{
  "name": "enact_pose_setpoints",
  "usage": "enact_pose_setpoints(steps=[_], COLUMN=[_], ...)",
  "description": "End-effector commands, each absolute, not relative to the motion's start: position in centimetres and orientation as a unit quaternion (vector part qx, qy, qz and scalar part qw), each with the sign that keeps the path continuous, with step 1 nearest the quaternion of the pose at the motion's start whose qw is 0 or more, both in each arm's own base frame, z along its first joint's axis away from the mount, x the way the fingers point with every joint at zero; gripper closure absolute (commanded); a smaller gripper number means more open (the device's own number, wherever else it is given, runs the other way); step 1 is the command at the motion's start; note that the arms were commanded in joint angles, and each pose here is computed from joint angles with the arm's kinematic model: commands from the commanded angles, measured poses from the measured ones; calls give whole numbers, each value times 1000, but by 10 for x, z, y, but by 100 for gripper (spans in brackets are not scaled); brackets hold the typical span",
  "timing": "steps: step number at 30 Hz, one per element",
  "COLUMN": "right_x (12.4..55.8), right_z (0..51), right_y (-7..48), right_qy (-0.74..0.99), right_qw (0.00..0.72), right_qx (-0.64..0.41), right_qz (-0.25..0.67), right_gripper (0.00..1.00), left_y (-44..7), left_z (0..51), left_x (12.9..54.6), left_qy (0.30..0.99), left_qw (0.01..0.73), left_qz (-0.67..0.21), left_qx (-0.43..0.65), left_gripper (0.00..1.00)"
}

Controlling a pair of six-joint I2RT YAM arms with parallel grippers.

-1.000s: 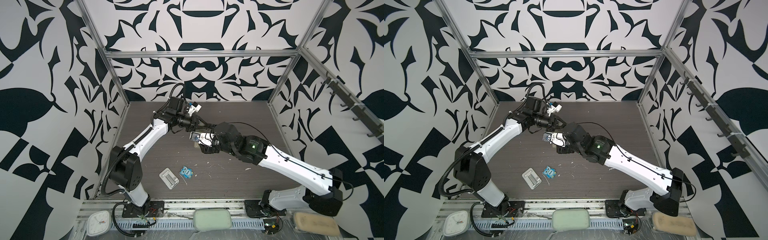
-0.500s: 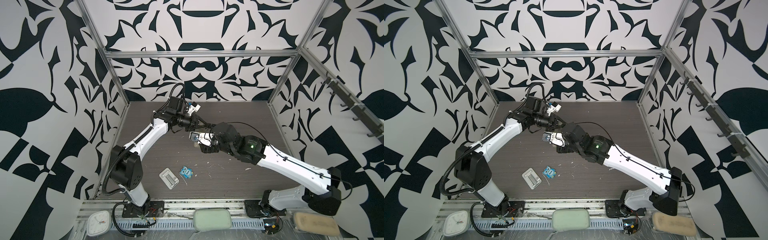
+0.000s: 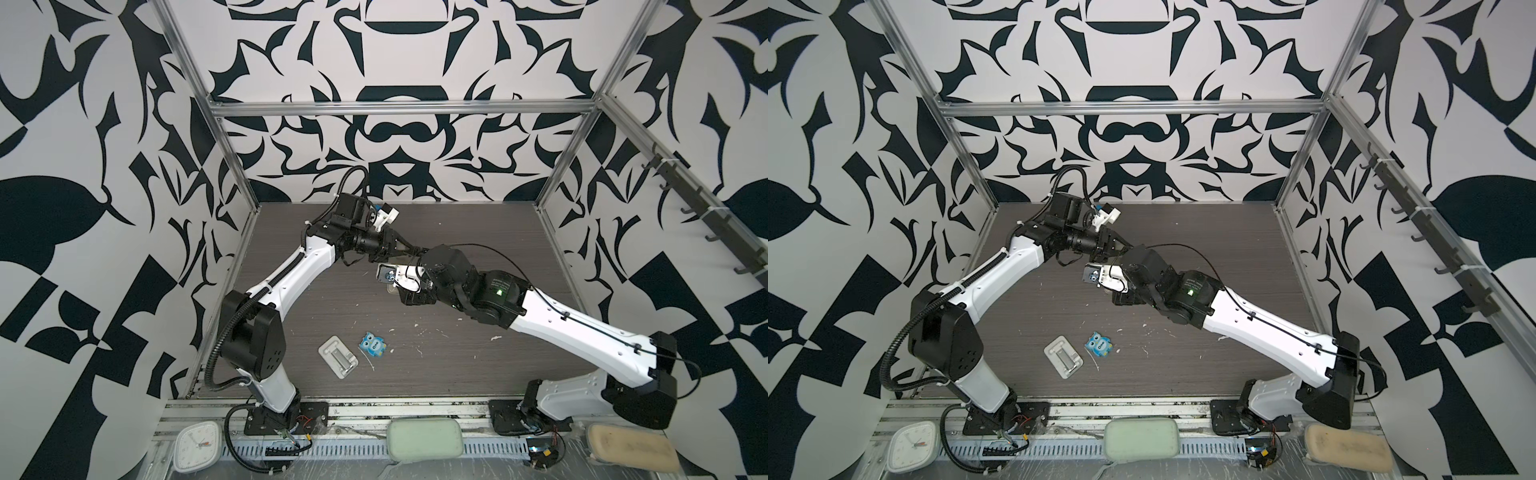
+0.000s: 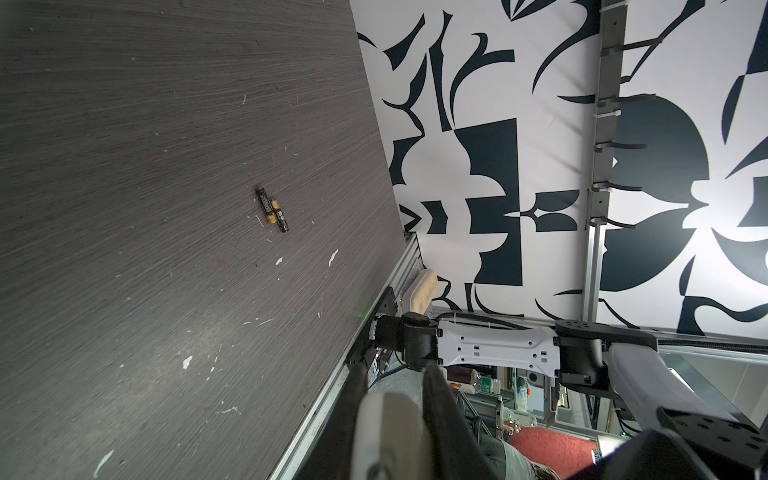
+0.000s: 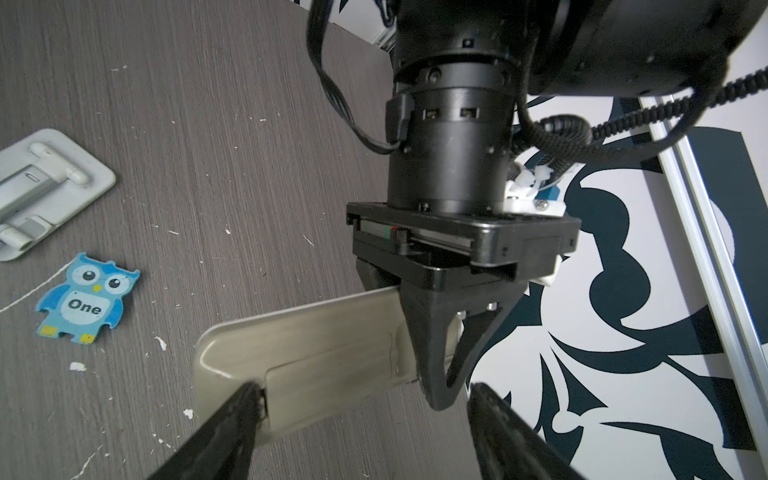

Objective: Load the batteries into the remote control

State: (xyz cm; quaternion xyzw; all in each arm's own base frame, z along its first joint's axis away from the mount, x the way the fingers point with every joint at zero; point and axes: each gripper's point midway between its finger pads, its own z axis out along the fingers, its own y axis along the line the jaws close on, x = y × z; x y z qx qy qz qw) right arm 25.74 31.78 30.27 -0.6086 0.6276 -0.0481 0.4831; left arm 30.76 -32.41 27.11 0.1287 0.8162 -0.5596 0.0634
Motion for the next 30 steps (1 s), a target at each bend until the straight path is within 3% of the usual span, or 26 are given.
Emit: enact_pose_setpoints(steps=[1,30], right_x=[290,287], right_z=[333,332], right_y=[299,307], right_qy=[639,628], right_qw=[527,527], right_qx=[-549,-564], right_qz=[-116,-100], right_gripper=[18,18], left_y=[-323,-317], left_z=[272,268], left_x=[283,291], left_qy=[814,823], left_qw=[6,18], left_qz=[-565,-554], left_qx=[132,126], left_gripper=[100,100])
